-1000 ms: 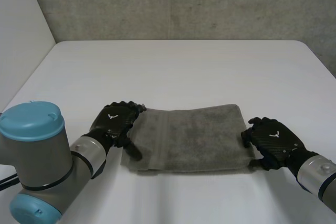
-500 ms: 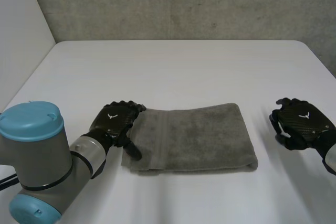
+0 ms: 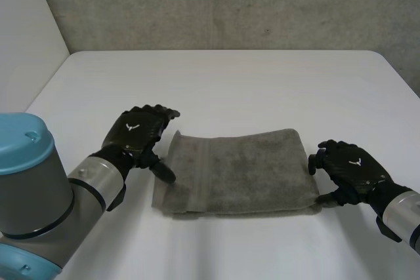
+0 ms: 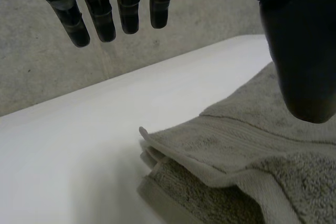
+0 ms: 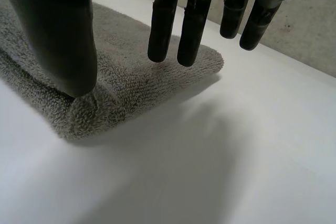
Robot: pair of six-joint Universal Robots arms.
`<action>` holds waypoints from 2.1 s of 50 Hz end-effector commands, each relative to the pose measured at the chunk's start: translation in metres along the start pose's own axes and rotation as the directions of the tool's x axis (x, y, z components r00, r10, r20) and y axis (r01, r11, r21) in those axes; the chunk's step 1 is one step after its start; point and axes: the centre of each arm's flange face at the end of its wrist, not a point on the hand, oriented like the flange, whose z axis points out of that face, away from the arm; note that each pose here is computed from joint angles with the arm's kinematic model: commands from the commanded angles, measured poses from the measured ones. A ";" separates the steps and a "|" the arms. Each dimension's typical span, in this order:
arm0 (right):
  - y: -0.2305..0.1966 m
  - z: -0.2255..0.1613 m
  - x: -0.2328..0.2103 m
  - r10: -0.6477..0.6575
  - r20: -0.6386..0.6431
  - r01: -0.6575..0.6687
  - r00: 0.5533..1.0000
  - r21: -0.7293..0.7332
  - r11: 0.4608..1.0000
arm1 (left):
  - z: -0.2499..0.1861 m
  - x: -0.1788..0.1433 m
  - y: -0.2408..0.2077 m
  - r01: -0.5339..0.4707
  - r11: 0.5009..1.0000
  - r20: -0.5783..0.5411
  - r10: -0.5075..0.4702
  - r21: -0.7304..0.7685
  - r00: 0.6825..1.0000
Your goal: Fold the towel.
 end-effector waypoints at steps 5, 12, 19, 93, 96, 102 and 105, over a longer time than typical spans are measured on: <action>0.013 0.009 -0.003 0.012 -0.012 -0.013 1.000 -0.035 0.999 | 0.003 -0.010 -0.001 0.053 0.999 0.026 -0.052 -0.006 0.998; 0.016 0.010 -0.004 0.014 -0.021 -0.015 1.000 -0.052 0.999 | 0.004 -0.013 0.000 0.055 0.998 0.033 -0.055 -0.010 0.998; 0.017 0.009 -0.004 0.016 -0.019 -0.017 1.000 -0.055 0.998 | 0.004 -0.013 0.001 0.056 0.998 0.035 -0.055 -0.011 0.998; -0.064 -0.001 -0.085 -0.358 0.209 0.302 0.910 0.256 0.918 | 0.004 -0.013 0.002 0.058 0.998 0.036 -0.057 -0.016 0.998; -0.066 -0.001 -0.104 -0.389 0.225 0.321 0.893 0.285 0.903 | 0.004 -0.013 0.002 0.058 0.998 0.038 -0.057 -0.016 0.998; -0.059 0.001 -0.133 -0.414 0.269 0.335 0.870 0.294 0.895 | 0.003 -0.013 0.003 0.058 0.998 0.040 -0.057 -0.017 0.998; -0.054 0.002 -0.144 -0.417 0.302 0.335 0.857 0.288 0.897 | 0.004 -0.013 0.002 0.057 0.998 0.039 -0.057 -0.014 0.998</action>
